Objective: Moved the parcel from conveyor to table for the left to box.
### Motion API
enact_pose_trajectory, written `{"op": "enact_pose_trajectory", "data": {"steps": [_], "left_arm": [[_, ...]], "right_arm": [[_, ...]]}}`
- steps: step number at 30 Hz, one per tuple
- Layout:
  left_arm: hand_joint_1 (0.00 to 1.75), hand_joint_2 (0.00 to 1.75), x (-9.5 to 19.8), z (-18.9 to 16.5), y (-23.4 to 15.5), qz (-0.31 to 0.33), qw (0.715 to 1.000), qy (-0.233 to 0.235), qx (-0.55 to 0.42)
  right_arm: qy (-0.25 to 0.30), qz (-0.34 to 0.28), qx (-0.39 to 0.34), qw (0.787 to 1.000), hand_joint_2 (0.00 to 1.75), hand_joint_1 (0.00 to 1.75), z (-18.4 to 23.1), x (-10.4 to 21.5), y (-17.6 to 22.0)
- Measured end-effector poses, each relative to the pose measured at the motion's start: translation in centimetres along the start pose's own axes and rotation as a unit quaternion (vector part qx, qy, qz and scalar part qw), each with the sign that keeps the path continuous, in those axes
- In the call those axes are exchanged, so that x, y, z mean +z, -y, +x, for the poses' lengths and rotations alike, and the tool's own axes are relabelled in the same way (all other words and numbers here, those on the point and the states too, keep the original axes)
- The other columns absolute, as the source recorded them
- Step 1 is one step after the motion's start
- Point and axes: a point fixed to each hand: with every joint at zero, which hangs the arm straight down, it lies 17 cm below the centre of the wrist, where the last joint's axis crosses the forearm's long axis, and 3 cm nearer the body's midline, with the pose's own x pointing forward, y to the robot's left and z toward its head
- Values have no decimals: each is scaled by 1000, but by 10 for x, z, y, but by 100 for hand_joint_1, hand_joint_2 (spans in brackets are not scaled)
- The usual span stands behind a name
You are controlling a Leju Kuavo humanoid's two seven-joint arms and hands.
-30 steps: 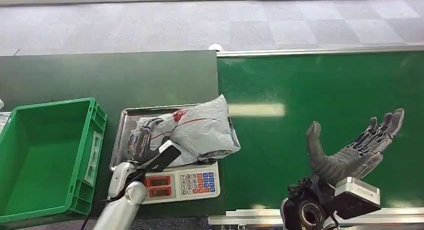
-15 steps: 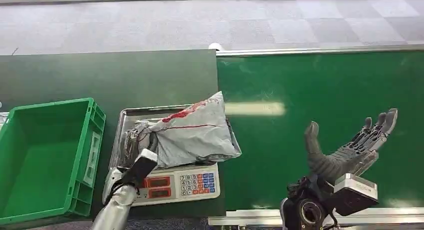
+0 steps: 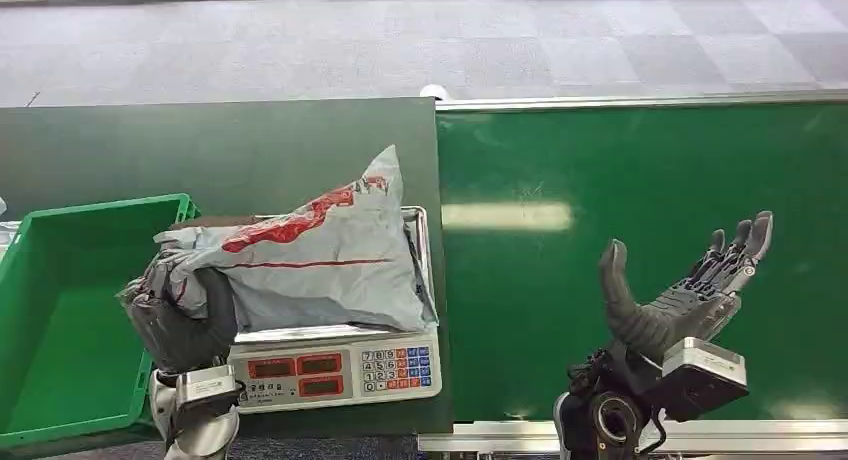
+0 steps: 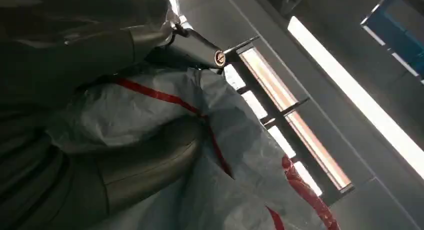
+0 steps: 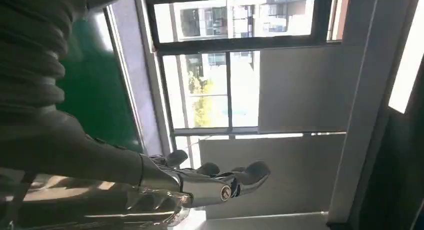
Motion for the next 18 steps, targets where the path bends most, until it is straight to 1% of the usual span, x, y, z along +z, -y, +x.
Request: {"op": "enact_pose_trajectory", "data": {"steps": [2,6,8,10,14,18], "left_arm": [[175,175,-3,15,-8,8,1000,17,0],[175,175,-9,33,-23,24,999,37,1],[175,175,-10,40,-29,29,999,45,-2],[175,175,-10,40,-38,38,998,43,-13],[175,175,-16,16,-68,76,997,15,-30],[171,175,-41,-41,-125,124,991,-31,-48]], "right_arm": [[-4,-1,-6,1000,175,0,-2,0,-1],[-9,2,-14,1000,175,0,-5,0,-4],[-10,4,-15,1000,175,0,-6,-1,-6],[-9,9,-14,1000,175,0,-7,-1,-9],[-7,21,-12,1000,175,0,-8,-1,-14],[-12,21,-4,1000,175,0,-13,2,-11]]}}
